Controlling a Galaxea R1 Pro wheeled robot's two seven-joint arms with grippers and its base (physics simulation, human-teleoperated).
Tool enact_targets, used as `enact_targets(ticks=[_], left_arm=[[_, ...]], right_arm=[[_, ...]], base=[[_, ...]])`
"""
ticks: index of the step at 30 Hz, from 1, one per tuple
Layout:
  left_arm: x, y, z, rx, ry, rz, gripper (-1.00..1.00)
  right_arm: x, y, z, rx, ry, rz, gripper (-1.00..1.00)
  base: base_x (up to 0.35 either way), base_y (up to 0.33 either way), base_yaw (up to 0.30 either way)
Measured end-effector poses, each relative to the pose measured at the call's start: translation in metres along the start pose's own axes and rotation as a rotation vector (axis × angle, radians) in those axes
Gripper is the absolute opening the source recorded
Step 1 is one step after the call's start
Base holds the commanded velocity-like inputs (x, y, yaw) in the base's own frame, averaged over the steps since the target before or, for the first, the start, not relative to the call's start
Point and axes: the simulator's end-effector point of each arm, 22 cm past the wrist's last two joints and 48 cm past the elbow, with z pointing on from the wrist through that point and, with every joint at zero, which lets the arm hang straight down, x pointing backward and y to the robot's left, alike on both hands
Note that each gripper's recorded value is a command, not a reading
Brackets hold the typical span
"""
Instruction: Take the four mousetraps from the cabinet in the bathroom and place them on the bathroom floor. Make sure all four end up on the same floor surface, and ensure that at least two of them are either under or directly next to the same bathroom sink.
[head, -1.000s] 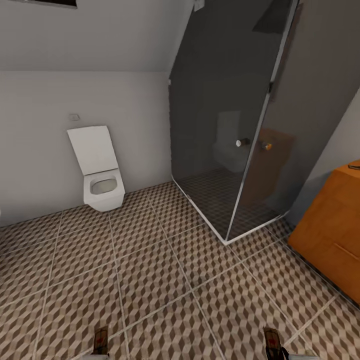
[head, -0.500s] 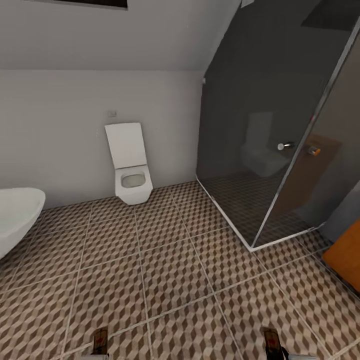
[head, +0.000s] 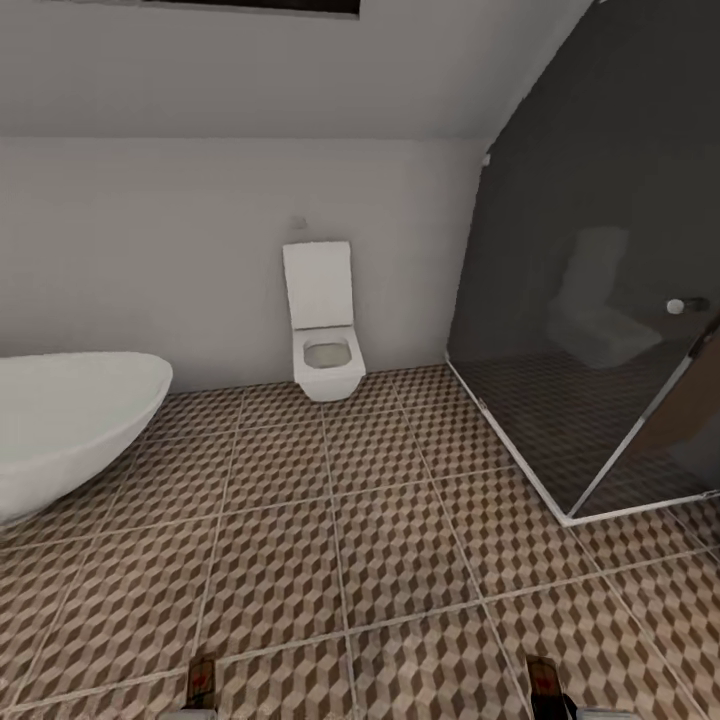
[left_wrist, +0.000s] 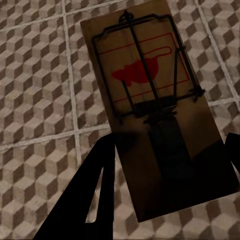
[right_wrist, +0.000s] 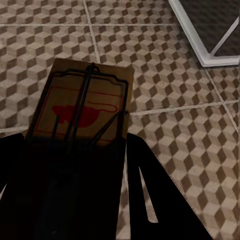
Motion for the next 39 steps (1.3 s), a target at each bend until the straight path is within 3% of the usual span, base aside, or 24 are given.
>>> enact_targets(ticks=[39], left_arm=[[0.0016,-0.0003,-0.0001,0.001,0.004,0.001,-1.00]], right_arm=[[0.0013,-0.0003,-0.0001,0.000,0.003,-0.002,-1.00]], base=[[-0.015,0.052,0.287]])
